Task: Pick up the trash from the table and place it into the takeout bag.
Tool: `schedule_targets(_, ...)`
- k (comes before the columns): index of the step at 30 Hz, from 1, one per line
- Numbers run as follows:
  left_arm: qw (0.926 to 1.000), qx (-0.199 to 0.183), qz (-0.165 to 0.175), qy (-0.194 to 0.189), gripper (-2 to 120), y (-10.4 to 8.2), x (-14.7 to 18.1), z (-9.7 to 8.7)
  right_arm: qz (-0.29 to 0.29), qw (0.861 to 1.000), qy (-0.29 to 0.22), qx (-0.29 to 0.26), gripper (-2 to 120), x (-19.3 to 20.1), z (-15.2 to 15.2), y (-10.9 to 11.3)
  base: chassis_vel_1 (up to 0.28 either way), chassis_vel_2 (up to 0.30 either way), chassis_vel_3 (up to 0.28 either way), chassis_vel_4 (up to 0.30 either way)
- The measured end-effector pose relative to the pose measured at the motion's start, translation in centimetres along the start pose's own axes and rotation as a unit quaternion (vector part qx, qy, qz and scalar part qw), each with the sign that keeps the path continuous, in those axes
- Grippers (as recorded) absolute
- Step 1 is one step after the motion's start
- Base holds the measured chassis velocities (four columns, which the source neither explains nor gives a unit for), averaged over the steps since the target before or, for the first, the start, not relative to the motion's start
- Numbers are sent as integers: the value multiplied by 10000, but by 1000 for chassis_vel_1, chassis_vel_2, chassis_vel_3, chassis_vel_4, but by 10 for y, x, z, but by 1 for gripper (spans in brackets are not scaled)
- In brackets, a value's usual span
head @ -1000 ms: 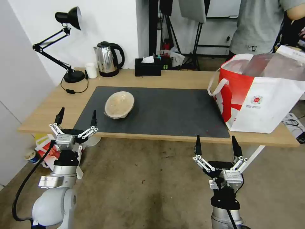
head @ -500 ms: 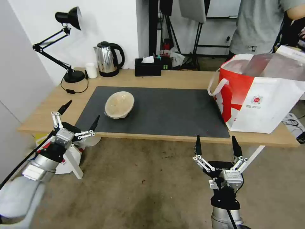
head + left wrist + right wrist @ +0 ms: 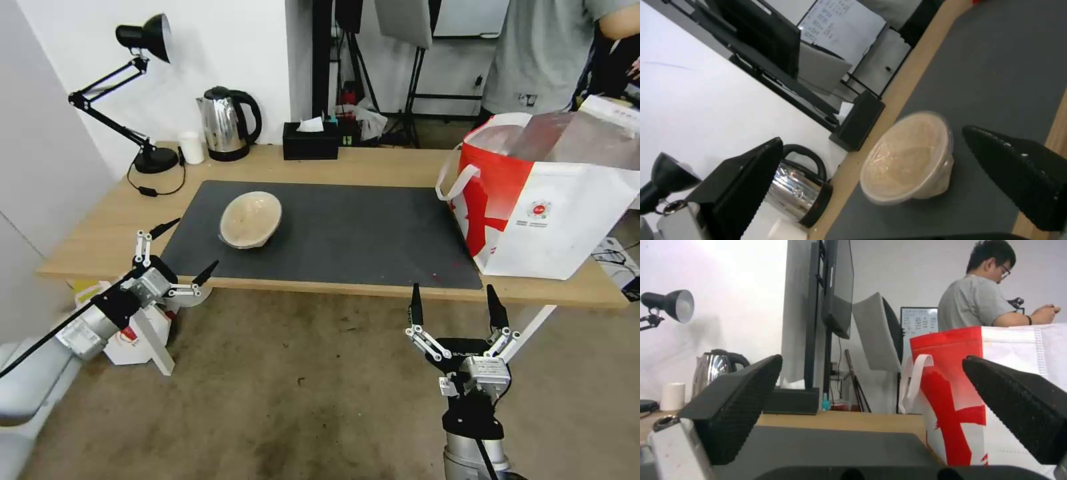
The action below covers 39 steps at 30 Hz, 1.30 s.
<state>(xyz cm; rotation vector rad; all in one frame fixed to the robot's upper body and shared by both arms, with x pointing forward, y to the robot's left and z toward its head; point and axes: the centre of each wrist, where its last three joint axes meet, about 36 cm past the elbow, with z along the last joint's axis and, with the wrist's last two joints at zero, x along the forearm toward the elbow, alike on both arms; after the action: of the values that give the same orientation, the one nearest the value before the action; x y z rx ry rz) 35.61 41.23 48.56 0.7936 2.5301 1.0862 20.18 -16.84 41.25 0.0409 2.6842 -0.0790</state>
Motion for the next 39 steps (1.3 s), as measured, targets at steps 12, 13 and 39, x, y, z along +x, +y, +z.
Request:
schedule_targets(12, 9996, -207, 192, 52, 100, 25, -19, 19, 1, 10000, 1, -1, 100, 0, 0, 0, 0, 0, 0, 0)
schedule_targets(13, 9996, -183, 190, 65, 100, 25, -21, 21, 1, 10000, 1, -1, 100, 0, 0, 0, 0, 0, 0, 0)
schedule_targets(39, 9993, -1, 256, 265, 100, 27, -51, 44, 1, 10000, 1, -1, 100, 0, 0, 0, 0, 0, 0, 0)
